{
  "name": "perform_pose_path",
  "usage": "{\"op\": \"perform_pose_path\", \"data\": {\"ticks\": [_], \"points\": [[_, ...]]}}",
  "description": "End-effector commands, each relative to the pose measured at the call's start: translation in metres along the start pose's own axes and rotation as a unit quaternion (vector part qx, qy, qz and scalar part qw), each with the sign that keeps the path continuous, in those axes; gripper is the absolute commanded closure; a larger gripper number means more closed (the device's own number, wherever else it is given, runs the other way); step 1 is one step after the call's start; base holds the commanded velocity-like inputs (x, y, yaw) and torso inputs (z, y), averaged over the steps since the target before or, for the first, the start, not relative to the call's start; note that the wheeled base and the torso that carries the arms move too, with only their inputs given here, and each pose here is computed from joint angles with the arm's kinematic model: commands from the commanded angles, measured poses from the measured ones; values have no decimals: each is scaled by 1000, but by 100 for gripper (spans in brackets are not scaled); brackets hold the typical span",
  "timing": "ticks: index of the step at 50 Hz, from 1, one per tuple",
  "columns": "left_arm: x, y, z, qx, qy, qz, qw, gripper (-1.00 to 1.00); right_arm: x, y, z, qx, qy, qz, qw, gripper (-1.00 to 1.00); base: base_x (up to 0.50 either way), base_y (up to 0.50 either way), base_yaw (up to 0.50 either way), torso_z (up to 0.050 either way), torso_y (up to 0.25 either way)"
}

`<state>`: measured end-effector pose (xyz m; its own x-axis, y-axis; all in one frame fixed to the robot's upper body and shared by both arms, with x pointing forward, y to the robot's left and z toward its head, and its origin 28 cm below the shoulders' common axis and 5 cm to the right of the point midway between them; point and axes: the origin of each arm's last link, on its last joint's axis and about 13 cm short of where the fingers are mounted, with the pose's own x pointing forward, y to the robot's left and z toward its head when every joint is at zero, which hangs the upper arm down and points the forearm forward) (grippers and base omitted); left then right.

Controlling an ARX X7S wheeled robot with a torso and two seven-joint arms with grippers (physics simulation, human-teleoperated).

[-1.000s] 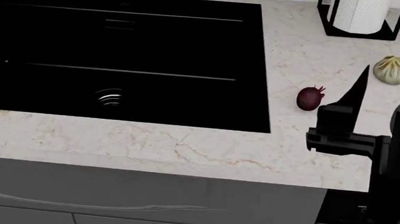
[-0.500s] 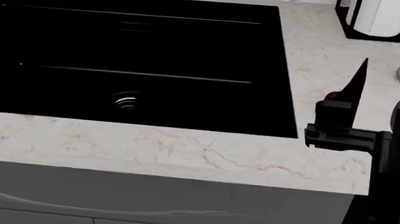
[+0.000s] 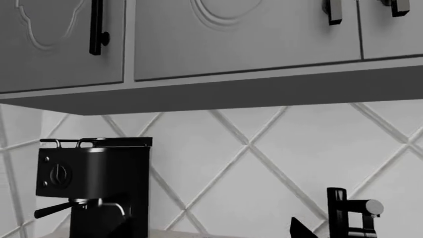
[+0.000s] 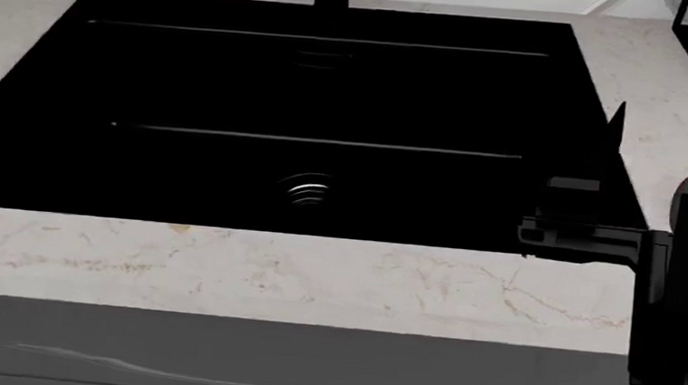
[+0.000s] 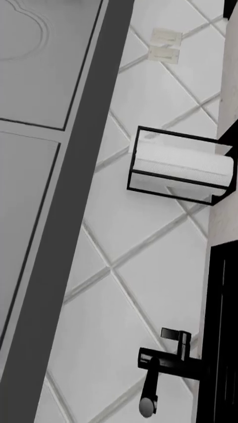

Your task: Turn the sink spout to the right.

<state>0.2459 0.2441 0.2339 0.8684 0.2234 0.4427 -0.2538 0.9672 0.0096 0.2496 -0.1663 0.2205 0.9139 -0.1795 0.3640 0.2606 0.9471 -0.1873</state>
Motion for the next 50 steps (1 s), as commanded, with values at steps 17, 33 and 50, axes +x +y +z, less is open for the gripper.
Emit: {"op": "perform_pose_path", "data": {"ticks": [17,33,50], "points": [[2,-1,2,1,-3,-3,1000,-100,-2,0,-1,13,4,5,1000,-100,160,250,0,0,0],[3,-3,4,4,-3,-6,1000,-100,-4,-1,0,17,6,3,1000,-100,202,39,0,0,0],[4,-3,3,7,-1,-7,1000,-100,-6,0,-4,16,9,1,1000,-100,196,0,0,0,0]]}}
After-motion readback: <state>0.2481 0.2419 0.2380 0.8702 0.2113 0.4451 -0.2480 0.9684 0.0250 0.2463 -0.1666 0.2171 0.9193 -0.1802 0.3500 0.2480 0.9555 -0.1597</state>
